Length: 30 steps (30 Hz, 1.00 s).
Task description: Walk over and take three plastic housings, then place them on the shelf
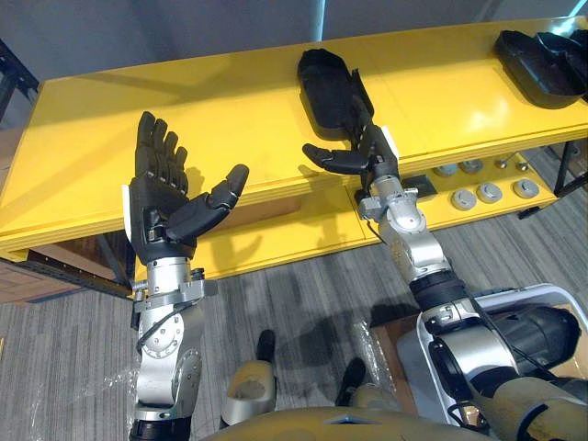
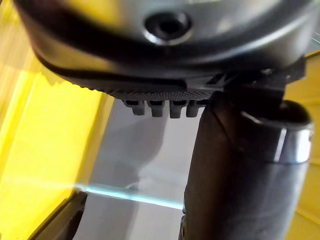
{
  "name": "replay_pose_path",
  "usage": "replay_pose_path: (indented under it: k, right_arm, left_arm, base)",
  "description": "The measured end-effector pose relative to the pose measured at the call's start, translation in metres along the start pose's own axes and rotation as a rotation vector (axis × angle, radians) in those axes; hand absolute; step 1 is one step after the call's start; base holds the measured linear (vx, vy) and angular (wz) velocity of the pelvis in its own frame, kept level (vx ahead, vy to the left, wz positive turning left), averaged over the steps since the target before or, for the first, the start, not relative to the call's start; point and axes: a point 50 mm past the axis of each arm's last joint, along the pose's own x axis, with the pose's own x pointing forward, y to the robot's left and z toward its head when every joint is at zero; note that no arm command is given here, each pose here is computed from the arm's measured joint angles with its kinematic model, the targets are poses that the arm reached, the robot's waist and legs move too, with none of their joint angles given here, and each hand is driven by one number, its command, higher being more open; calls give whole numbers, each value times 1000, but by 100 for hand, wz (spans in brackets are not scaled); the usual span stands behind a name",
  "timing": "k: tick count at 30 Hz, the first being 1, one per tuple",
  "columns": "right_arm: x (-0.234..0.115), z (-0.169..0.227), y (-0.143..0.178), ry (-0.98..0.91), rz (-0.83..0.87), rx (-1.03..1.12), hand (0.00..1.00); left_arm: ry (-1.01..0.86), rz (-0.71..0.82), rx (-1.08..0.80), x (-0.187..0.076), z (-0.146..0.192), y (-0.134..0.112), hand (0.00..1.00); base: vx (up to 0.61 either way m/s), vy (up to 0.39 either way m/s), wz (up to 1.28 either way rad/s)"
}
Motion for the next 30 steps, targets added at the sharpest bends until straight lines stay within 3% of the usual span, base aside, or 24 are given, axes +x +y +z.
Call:
replay_pose_path:
  k: [18, 24, 30]
  right_arm:
    - [18, 28, -26, -91, -103, -63, 100]
    - [-33, 48, -8, -297, -126, -21, 100]
    - [-98, 25, -1, -249, -204, 69, 100]
  left_arm:
    - [-3, 4, -30, 3, 0, 0, 100]
    - [0, 1, -32, 2, -1, -1, 100]
    - [28, -66, -78, -2, -5, -14, 100]
  base:
    - [-2, -4, 1]
    - [7, -4, -13]
    - [19, 4, -45]
